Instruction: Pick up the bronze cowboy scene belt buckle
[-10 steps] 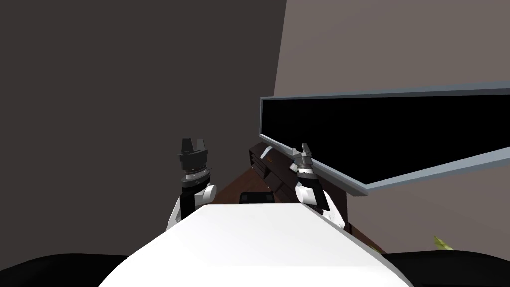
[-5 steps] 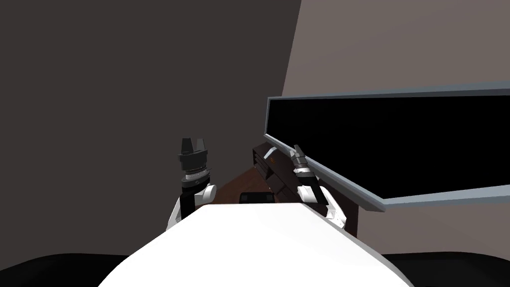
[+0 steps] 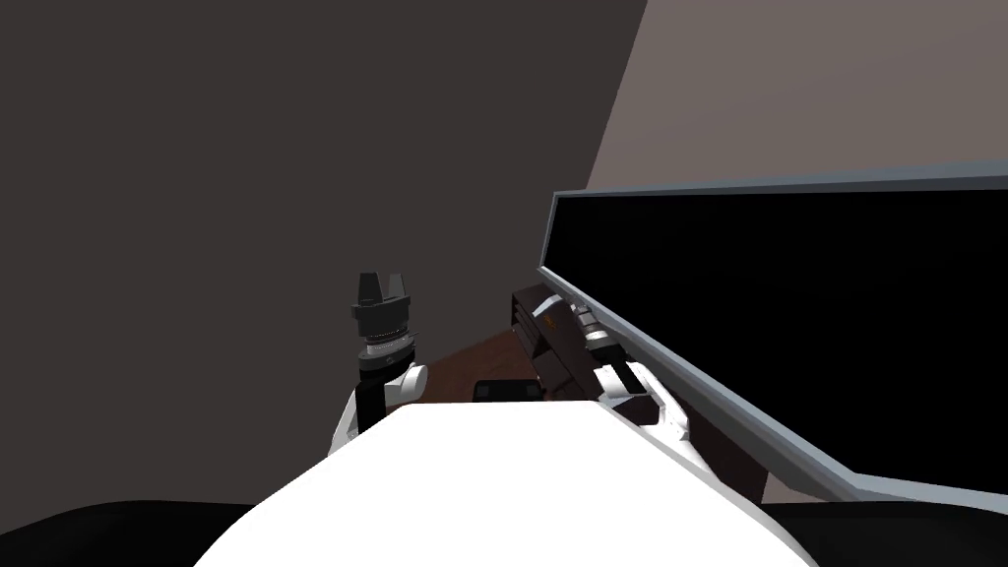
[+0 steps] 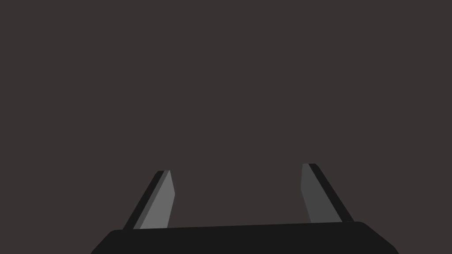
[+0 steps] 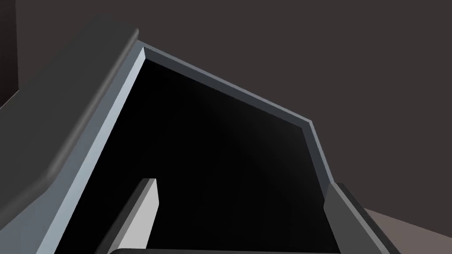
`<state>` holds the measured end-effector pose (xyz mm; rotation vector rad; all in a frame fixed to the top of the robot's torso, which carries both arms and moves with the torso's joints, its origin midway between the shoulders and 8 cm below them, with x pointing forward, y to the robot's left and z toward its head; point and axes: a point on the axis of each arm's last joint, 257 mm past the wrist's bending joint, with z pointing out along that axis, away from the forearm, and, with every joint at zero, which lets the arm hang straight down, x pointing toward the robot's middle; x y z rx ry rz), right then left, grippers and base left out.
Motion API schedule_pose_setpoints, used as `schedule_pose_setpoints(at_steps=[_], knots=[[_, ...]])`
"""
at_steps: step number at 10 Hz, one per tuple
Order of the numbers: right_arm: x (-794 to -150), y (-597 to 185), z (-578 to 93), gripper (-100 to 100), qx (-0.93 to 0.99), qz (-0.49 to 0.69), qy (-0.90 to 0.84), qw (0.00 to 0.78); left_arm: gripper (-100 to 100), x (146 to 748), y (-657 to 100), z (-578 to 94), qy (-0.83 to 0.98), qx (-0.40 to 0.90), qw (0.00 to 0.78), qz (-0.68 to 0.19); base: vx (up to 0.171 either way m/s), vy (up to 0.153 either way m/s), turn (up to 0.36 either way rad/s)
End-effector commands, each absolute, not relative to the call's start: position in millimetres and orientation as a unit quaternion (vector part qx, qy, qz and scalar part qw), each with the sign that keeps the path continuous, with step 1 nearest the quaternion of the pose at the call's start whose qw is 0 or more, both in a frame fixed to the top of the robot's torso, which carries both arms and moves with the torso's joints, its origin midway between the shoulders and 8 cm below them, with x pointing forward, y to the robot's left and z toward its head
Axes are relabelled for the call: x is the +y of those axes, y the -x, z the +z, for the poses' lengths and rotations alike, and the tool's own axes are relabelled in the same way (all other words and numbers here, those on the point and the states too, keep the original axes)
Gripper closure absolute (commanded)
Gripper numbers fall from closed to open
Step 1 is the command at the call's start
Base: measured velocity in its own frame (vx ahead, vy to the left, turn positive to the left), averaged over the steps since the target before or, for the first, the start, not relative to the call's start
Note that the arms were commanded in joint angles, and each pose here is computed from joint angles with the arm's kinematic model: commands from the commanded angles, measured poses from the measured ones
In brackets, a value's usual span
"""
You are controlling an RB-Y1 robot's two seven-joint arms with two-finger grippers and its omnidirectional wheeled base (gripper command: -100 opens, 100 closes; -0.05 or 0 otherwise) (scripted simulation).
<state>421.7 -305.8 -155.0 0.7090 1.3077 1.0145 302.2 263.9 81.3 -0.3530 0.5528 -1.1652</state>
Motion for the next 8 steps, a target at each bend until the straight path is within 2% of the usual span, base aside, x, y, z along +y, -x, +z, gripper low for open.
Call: schedule_pose_setpoints(at_steps=[1,3,4,6,8], knots=[[-309,-423,-180,-100,0.61,0.406,-0.295,0.613,0,264,-302,81,0.164,0.256,0.785,-0.54,0.001,-0.053,0.303],[-315,-423,-197,-100,0.637,0.381,-0.283,0.607,0,264,-302,81,0.164,0.256,0.785,-0.54,-0.002,-0.037,0.15],[-321,-421,-215,-100,0.661,0.358,-0.276,0.6,0,264,-302,81,0.164,0.256,0.785,-0.54,0.002,-0.036,0.394],[-328,-418,-232,-100,0.687,0.331,-0.263,0.591,0,264,-302,81,0.164,0.256,0.785,-0.54,0.006,-0.03,0.205],[-345,-408,-269,-100,0.732,0.28,-0.244,0.57,0,264,-302,81,0.164,0.256,0.785,-0.54,0.014,-0.035,0.38]])
